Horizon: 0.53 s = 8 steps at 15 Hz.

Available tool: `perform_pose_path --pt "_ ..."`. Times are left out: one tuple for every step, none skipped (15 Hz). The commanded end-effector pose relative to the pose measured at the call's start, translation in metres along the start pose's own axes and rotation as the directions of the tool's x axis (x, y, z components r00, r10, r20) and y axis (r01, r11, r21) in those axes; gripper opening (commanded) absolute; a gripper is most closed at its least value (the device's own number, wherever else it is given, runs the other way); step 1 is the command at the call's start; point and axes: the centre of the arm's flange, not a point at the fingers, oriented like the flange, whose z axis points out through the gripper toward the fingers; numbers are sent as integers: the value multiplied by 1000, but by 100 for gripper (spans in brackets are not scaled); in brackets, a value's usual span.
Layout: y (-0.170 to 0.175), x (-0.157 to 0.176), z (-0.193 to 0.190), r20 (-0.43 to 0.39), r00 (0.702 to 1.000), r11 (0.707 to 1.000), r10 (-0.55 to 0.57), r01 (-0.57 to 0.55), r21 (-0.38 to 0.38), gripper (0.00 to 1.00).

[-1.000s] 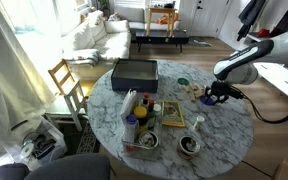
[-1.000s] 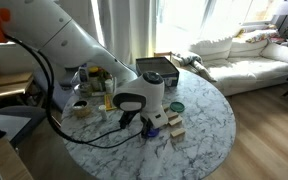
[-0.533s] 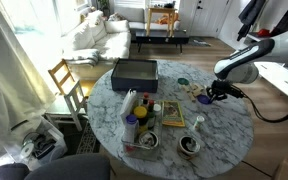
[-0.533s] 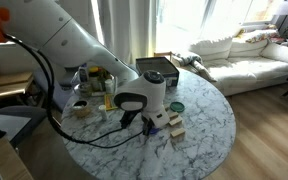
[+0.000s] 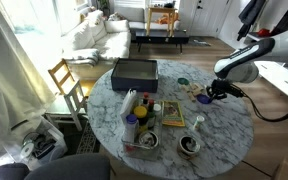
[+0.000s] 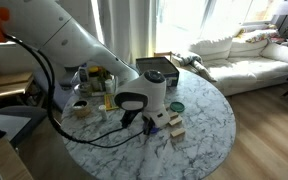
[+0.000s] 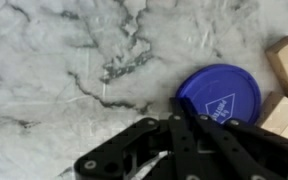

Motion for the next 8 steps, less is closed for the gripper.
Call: perform_pose_path --pt "3 4 -7 9 1000 999 2 -3 38 1" --pt "3 4 -12 10 1000 999 1 -1 48 1" --pt "3 4 -16 6 1000 999 -1 0 54 1" --pt "2 4 -20 6 1000 998 -3 3 60 1" --pt "2 4 -23 3 1000 998 -5 5 65 1" --pt "1 4 -27 5 1000 997 -8 8 72 1" --pt "1 4 -30 1 1000 997 -10 10 75 1" --pt "0 4 -34 1 1000 997 -14 13 80 1"
